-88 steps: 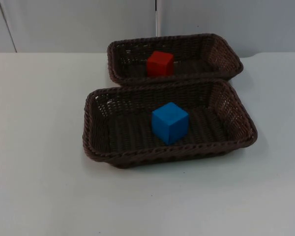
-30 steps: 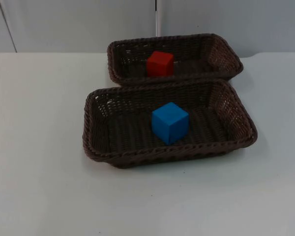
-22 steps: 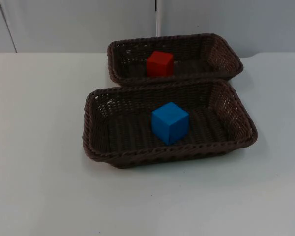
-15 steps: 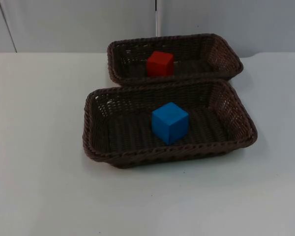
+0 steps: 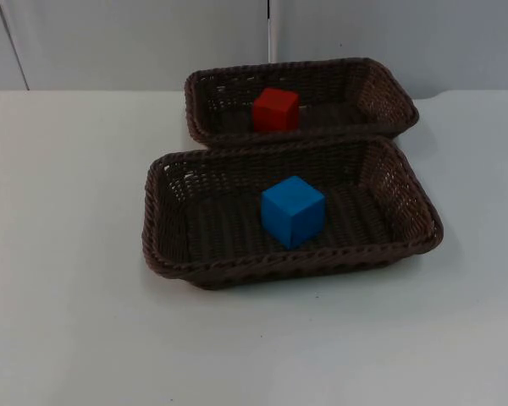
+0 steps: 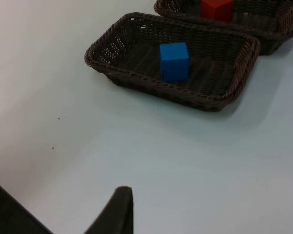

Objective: Pick up one cube with the left hand and place it into the upper basket. Pick up one cube with the right hand and place it into the lower basket.

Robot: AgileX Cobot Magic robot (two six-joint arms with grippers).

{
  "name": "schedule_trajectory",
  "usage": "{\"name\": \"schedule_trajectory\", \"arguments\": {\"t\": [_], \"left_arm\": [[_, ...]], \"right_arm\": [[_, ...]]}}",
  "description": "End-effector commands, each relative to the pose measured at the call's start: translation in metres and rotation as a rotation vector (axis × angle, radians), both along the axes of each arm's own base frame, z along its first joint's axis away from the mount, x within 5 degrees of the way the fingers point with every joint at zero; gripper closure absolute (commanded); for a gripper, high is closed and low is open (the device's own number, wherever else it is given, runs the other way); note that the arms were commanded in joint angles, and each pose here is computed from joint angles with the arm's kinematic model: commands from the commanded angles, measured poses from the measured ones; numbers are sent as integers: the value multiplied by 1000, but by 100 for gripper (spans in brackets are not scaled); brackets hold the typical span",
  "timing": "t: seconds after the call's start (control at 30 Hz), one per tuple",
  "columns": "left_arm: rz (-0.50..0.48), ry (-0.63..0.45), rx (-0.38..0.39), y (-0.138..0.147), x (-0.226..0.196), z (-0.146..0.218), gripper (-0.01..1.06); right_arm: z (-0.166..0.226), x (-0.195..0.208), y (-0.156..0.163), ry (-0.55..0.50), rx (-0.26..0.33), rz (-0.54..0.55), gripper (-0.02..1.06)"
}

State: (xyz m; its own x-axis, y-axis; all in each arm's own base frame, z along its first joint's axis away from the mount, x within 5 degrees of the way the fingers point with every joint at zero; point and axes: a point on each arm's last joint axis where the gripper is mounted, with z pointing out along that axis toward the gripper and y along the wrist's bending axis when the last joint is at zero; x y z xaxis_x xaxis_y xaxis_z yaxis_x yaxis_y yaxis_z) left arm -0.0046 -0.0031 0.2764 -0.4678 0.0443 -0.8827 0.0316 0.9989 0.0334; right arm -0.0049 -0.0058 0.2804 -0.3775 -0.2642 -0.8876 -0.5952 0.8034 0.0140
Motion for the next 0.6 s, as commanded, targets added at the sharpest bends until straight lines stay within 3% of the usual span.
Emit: {"name": "schedule_trajectory", "arguments": {"t": [0.0, 0.57], "left_arm": [[4, 4, -2, 0, 0, -2, 0], [4, 4, -2, 0, 0, -2, 0]], "right_arm": [[-1, 0, 0, -2, 2, 0, -1], [-1, 0, 0, -2, 2, -1, -1]]}}
